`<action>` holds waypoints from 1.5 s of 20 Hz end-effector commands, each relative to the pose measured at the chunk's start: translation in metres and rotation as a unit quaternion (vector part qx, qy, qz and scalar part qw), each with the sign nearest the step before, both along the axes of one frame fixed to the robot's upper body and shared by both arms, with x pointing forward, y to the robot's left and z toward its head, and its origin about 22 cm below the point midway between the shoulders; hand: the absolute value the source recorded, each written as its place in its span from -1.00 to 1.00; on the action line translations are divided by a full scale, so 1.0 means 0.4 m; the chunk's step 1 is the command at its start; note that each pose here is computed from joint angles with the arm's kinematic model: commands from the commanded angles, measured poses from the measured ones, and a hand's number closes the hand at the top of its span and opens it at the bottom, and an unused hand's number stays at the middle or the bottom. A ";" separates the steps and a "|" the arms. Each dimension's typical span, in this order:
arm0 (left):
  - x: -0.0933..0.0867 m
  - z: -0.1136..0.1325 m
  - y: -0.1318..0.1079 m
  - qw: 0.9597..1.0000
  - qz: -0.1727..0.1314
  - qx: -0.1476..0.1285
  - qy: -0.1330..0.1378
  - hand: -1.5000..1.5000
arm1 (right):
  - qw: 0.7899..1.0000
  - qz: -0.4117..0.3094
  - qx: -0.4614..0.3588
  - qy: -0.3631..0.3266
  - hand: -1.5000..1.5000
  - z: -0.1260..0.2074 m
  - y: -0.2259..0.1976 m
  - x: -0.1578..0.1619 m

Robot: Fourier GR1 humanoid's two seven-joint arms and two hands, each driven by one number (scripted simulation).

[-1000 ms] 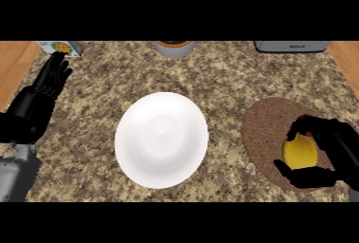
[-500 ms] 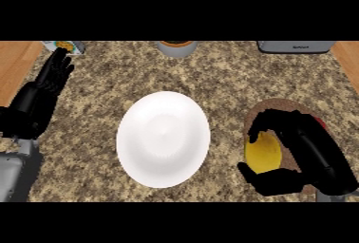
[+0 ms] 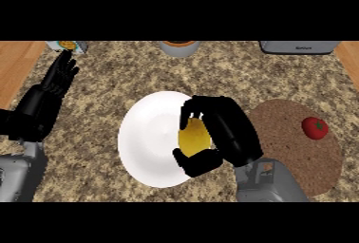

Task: Pick the lemon from the placemat and place it in the plate

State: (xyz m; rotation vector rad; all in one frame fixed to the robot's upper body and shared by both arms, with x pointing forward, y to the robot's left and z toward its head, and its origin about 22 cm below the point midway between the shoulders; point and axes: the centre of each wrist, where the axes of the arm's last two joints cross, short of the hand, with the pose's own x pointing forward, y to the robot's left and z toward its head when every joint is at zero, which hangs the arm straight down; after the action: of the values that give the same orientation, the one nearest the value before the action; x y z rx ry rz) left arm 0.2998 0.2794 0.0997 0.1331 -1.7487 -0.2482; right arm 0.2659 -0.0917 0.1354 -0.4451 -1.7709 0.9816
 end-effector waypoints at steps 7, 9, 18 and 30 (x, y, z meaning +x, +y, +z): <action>0.008 -0.001 -0.008 1.000 -0.004 -0.005 -0.002 0.00 | 0.998 -0.019 -0.052 0.018 1.00 -0.166 0.146 0.114; 0.022 -0.008 -0.004 1.000 -0.005 0.003 -0.003 0.00 | 0.998 -0.025 -0.063 0.017 1.00 -0.164 0.199 0.124; 0.044 0.028 -0.010 1.000 -0.016 -0.004 -0.008 0.00 | 0.992 -0.069 -0.031 0.098 -1.00 -0.215 0.243 0.146; 0.009 0.004 -0.050 1.000 -0.021 -0.006 -0.002 0.00 | 0.979 -0.054 0.187 0.066 -1.00 -0.220 0.225 0.155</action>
State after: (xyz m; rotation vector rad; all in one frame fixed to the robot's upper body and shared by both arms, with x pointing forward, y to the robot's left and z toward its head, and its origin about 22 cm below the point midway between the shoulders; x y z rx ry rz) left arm 0.3093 0.2564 0.1021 0.0876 -1.7703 -0.2760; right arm 0.3302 -0.0021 0.0422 -0.2788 -1.6809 0.7177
